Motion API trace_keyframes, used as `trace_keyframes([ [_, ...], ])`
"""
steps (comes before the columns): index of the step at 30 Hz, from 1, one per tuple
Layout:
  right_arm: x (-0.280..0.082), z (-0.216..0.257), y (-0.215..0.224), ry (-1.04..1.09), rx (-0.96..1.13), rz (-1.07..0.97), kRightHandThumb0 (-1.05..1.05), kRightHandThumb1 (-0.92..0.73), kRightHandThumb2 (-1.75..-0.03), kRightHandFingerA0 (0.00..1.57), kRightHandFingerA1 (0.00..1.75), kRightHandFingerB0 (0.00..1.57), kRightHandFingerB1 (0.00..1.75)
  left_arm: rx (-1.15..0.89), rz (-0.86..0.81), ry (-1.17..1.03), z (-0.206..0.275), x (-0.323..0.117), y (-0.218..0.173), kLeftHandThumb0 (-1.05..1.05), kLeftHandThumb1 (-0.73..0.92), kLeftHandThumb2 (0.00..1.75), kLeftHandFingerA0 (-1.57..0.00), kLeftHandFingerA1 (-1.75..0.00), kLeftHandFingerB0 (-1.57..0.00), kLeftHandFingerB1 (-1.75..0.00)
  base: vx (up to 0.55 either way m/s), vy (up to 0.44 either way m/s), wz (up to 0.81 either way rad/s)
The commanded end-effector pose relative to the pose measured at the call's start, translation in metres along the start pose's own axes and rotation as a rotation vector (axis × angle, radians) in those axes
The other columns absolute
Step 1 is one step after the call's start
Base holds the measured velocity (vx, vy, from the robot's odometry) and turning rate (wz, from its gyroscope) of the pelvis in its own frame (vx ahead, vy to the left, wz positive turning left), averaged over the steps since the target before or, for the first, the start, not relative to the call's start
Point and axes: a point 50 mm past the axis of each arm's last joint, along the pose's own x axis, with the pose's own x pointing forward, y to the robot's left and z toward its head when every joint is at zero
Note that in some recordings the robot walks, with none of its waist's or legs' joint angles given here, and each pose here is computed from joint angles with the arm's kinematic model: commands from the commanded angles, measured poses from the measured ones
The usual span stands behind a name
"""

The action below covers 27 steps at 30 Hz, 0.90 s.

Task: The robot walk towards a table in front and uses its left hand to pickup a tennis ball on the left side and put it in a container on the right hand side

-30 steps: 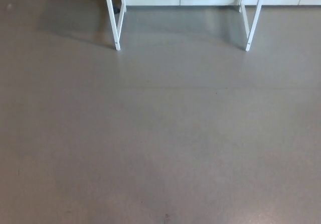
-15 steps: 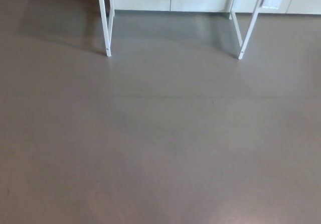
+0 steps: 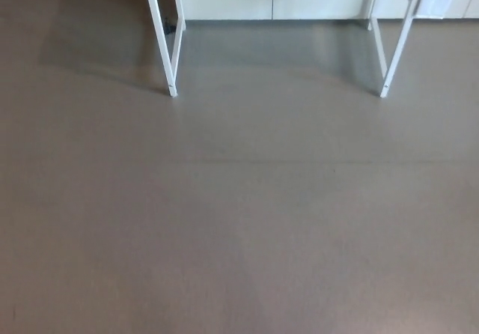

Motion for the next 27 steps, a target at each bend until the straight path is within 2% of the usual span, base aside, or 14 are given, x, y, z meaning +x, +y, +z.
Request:
trace_keyframes([
  [1,-0.001,-0.002,-0.002,0.008,-0.004,-0.005,-0.5,-0.34,-0.72,0.82,0.62,0.48,0.49,0.005,0.024,-0.018,0.002,-0.002,0.007,-0.26,0.57,0.57,-0.56,-0.38,-0.42,-0.34,0.18,0.002,-0.09],
  [3,-0.001,-0.002,-0.002,0.008,-0.003,-0.006,-0.5,-0.34,-0.72,0.82,0.62,0.48,0.49,0.003,0.024,-0.018,0.002,-0.002,0.006,-0.26,0.57,0.57,-0.56,-0.38,-0.42,-0.34,0.18,0.053,-0.17],
  [4,-0.001,-0.001,-0.002,0.006,-0.003,-0.006,-0.45,-0.42,-0.55,0.88,0.55,0.53,0.39,-0.002,0.023,-0.021,0.002,-0.002,0.006,-0.26,0.57,0.58,-0.56,-0.38,-0.42,-0.34,0.22,0.1,-0.14],
  [16,-0.004,-0.006,-0.002,0.014,-0.034,-0.01,-0.45,-0.44,-0.54,0.91,0.58,0.55,0.41,0.001,0.029,-0.007,-0.003,-0.005,0.008,-0.24,0.56,0.57,-0.57,-0.39,-0.42,-0.34,0.26,0.157,0.0],
  [27,-0.006,-0.01,-0.002,0.016,-0.029,-0.003,-0.49,-0.43,-0.54,0.93,0.57,0.55,0.41,-0.003,0.019,-0.012,-0.004,-0.007,0.007,-0.23,0.54,0.56,-0.57,-0.39,-0.42,-0.35,0.26,-0.051,0.05],
])
